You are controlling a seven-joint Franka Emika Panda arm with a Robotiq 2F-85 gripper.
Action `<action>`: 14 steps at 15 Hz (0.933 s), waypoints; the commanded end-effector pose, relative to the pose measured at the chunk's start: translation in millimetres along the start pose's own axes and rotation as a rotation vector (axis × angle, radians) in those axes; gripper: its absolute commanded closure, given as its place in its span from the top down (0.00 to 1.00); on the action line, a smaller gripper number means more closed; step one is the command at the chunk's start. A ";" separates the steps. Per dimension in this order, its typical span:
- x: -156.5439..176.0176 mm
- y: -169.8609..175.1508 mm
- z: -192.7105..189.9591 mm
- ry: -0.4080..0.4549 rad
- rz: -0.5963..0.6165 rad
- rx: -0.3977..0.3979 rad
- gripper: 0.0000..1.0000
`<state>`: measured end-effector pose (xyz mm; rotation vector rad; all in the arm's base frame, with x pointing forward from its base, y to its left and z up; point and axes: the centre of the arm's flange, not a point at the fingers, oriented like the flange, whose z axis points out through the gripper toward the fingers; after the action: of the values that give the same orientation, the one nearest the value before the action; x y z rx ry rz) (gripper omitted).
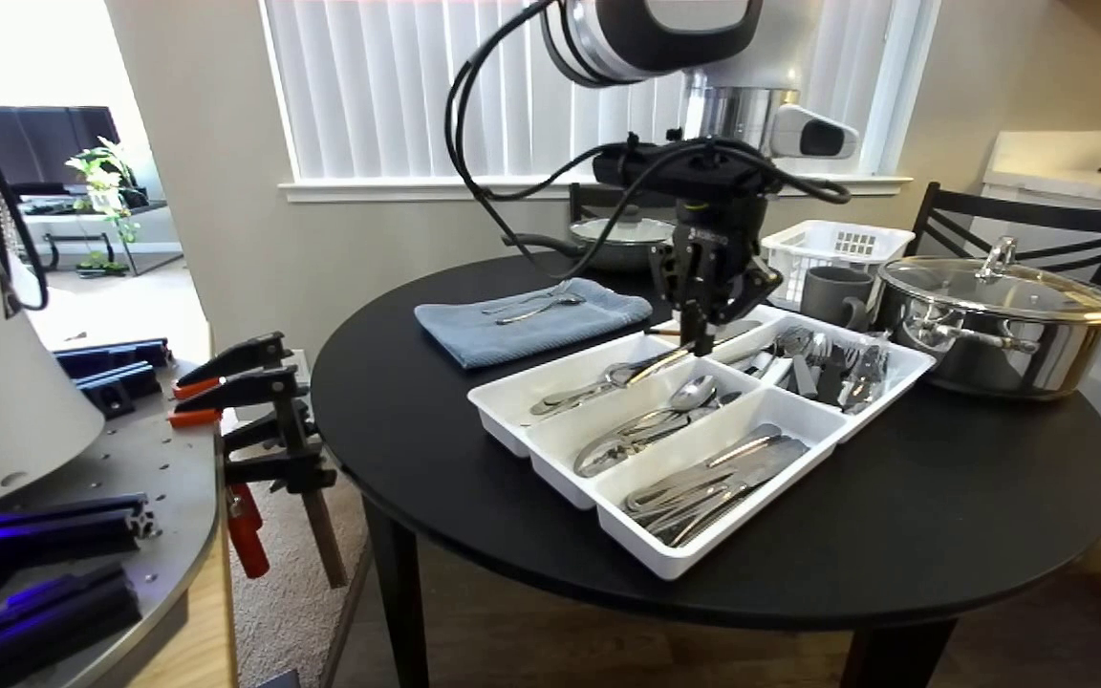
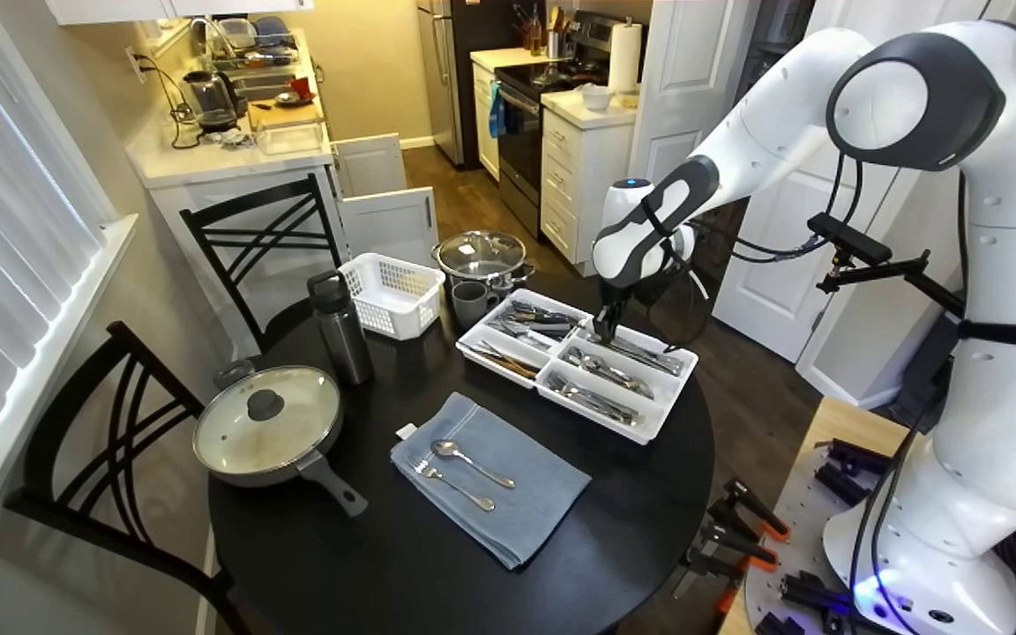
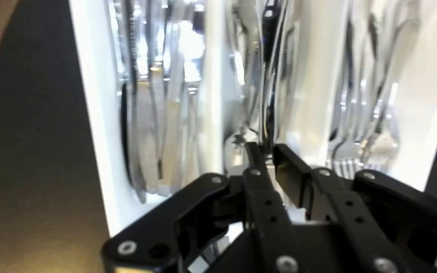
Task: Place one fork, spoon and knife from the cutlery holder on the blue towel.
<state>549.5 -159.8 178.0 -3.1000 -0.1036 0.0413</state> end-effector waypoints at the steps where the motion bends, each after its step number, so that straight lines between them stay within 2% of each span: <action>1: 8.9 -46.9 -17.2 -0.009 0.078 0.159 0.04; 5: 28.4 -117.7 -20.1 0.012 0.060 0.271 0.04; 11: 49.0 -230.3 2.9 0.000 -0.039 0.358 0.04; 14: 52.7 -262.4 23.7 -0.015 -0.054 0.381 0.04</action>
<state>577.0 86.4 182.0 -2.7426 -0.1841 0.0734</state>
